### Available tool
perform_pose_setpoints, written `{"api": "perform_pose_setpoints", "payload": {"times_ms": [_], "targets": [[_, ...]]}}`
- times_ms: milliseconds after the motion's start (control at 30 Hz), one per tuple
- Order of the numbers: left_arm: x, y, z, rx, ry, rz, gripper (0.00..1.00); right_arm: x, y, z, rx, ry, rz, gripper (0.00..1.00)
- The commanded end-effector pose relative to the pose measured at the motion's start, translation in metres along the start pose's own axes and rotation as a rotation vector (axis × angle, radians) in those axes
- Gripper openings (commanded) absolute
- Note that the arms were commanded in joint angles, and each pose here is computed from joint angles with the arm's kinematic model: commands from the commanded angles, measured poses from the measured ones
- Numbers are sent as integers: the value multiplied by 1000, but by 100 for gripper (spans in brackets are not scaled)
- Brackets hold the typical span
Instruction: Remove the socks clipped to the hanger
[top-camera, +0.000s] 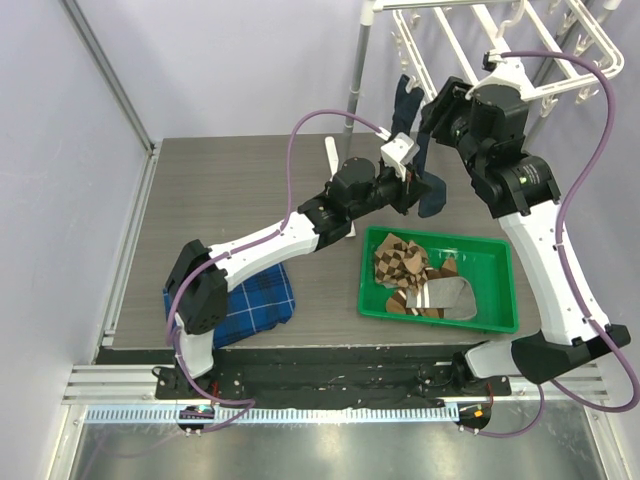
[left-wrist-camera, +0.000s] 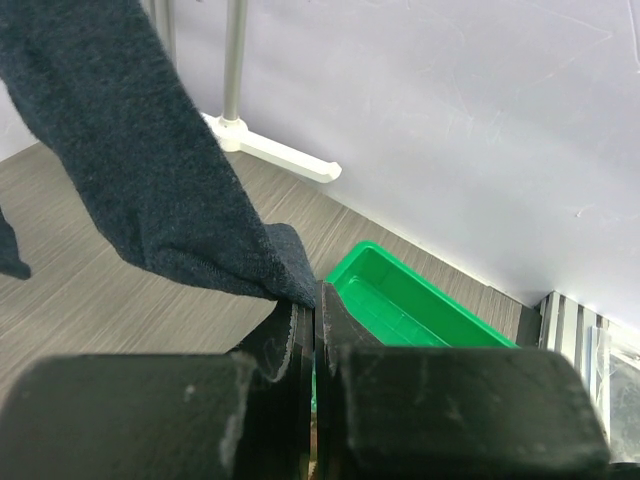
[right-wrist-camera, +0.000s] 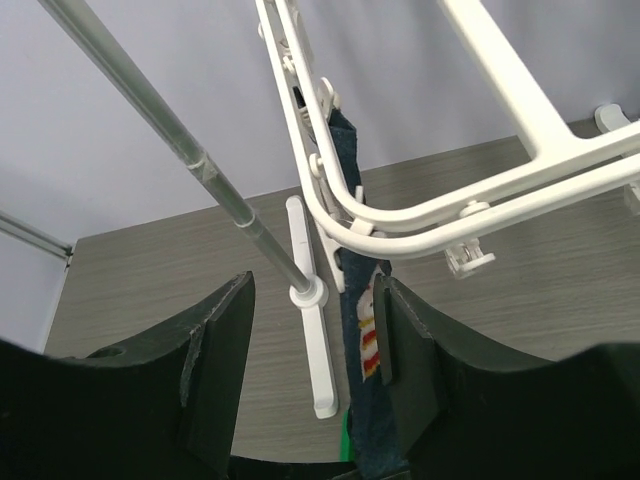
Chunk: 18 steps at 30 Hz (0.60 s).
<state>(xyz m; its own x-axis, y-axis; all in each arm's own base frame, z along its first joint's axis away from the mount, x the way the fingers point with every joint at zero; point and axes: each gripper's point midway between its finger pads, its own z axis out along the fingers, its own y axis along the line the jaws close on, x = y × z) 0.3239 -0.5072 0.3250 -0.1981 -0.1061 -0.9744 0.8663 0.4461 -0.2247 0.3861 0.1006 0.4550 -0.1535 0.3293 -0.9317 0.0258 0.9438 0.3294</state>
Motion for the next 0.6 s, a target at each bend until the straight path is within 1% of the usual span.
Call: {"api": "perform_pose_setpoints", "payload": {"times_ms": [0,167,333,567], "targets": [[-32,-12,1,38,-75,29,0,-20,0,-9,-4,-80,10,59],[-34,-16,-1,57,-77,38,0,-20,-1,-13,-8,-107,17,59],[-34,-20,-2,80,-78,42,0,-14,1,-11,-16,-97,18,59],[-39,-26,-4,104,-85,45,0,-15,1,0,-5,-115,-2,59]]}}
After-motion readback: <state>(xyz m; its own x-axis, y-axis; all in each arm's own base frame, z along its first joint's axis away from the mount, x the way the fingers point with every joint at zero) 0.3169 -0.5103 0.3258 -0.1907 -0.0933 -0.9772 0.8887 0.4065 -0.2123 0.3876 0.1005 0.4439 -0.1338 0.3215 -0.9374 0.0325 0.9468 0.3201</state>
